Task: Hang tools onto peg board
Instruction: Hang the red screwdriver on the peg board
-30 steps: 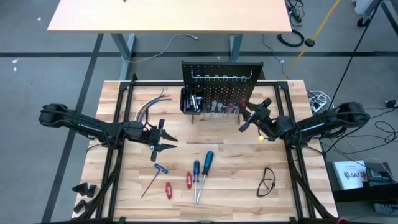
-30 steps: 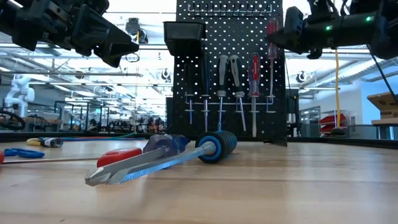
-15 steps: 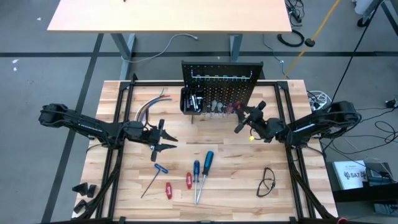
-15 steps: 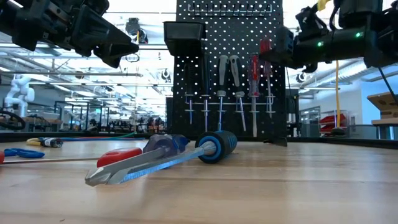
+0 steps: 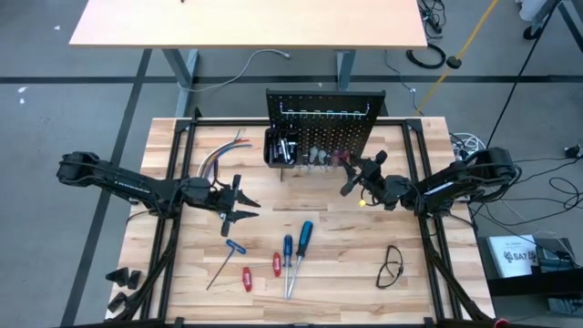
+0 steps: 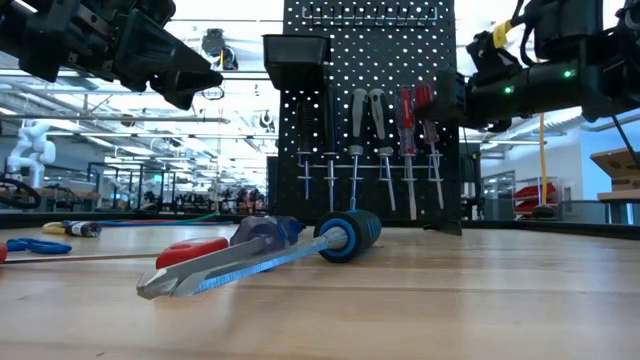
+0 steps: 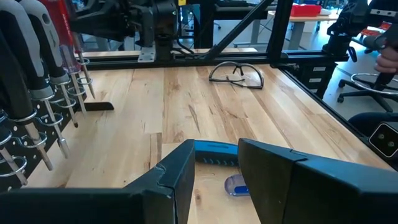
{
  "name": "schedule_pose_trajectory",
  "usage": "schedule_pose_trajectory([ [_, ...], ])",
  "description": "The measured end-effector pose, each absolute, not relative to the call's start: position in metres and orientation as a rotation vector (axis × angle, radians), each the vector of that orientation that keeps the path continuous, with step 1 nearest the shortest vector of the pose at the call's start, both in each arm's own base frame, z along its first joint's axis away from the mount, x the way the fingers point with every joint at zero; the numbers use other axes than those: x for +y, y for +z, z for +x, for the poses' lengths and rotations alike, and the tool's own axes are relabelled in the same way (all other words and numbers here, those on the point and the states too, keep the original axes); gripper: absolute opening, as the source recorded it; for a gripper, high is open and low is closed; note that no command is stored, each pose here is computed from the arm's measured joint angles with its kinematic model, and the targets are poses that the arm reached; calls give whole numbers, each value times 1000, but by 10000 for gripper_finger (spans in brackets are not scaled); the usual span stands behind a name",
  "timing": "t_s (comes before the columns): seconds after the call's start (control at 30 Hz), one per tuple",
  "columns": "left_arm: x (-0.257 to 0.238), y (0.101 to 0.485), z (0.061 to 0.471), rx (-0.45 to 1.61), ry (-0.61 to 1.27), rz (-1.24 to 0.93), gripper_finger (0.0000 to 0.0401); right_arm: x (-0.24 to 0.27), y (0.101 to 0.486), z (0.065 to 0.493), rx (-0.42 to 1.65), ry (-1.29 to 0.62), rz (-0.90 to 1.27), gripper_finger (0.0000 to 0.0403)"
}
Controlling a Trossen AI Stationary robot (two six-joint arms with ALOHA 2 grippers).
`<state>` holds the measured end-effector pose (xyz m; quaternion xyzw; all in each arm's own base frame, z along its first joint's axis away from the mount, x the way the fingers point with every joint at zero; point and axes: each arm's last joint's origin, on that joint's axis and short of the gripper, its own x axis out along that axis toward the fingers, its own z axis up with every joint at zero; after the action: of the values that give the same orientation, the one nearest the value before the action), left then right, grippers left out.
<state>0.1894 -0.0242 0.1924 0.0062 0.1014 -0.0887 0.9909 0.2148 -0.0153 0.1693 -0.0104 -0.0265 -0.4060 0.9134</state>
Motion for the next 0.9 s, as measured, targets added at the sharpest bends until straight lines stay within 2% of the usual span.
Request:
schedule_pose_trajectory([
  [0.1, -24, 192, 189, 204, -178, 12, 130, -15, 168, 215, -29, -835, -53, 110],
  [0.27, -24, 192, 189, 204, -178, 12, 130, -15, 166, 215, 10, -831, -111, 210],
  [0.43, -24, 192, 189, 204, -178, 11, 130, -12, 166, 215, 16, -819, -126, 268],
  [0.57, -24, 192, 189, 204, -178, 11, 130, -6, 168, 215, 41, -791, -200, 284],
  [0.9, -24, 191, 189, 220, -176, 1, 130, 14, 193, 204, 30, -720, -446, 287],
])
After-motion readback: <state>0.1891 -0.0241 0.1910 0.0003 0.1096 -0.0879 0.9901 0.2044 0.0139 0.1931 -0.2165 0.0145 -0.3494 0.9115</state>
